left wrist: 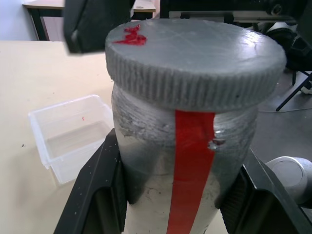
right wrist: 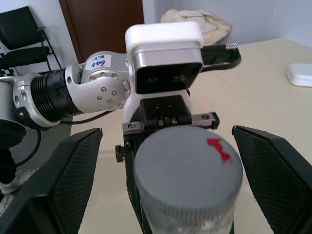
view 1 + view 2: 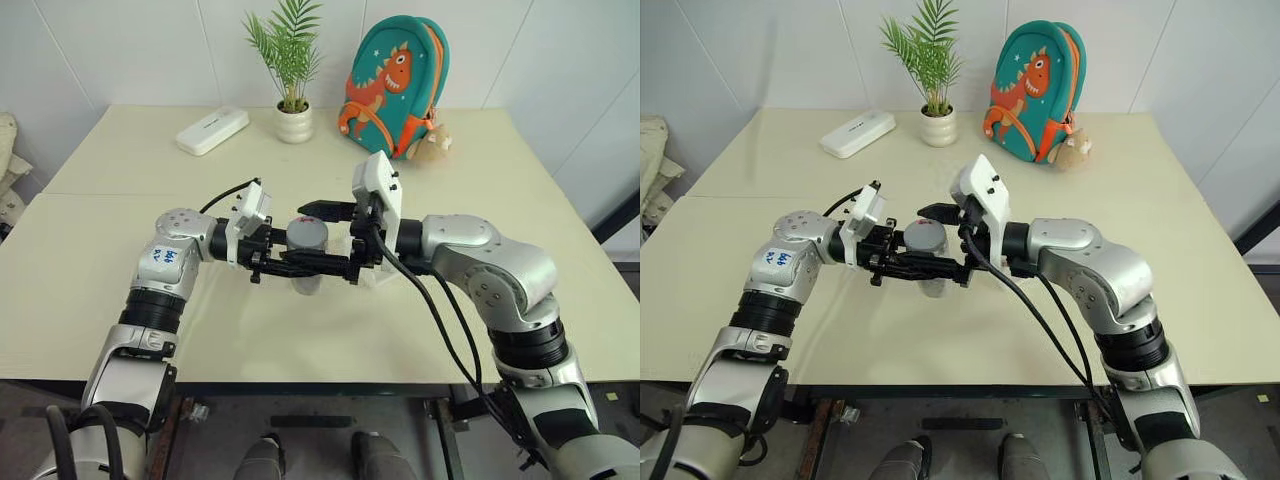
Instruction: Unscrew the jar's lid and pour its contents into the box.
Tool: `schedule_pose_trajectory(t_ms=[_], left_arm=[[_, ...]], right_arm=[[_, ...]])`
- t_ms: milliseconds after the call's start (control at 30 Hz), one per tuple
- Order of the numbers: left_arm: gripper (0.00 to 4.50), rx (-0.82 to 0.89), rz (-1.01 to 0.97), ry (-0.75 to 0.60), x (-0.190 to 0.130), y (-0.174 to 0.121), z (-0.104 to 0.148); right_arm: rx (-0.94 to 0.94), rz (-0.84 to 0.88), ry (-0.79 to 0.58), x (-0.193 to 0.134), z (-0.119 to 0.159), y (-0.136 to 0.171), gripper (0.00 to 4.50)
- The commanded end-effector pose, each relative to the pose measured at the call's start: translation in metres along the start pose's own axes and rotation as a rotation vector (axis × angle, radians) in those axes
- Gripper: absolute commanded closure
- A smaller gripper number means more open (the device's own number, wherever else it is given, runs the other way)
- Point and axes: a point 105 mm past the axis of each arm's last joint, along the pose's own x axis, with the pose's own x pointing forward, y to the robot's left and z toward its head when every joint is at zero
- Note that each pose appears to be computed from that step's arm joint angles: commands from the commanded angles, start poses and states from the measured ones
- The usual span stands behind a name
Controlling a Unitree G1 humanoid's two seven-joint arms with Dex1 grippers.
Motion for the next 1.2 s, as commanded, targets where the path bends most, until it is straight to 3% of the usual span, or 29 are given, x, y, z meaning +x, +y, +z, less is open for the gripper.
schedule_pose_trajectory(t_ms=[33,533,1200], left_arm=[[2.56,0.075,-0.013,-0.002,0.001,-0.002,0.015],[2.56,0.080,-0.013,0.005,0.001,-0.002,0.014],[2.56,0.079,-0.012,0.004,0.002,-0.002,0.013]], right_arm=[[-0.066,0.029,-0.033,0.007,0.013,0.001,0.02],[-0.088,-0.005,-0.035,0.018,0.013,-0.013,0.02],[-0.110,-0.117,0.047,-0.025,0.009,-0.024,0.02]])
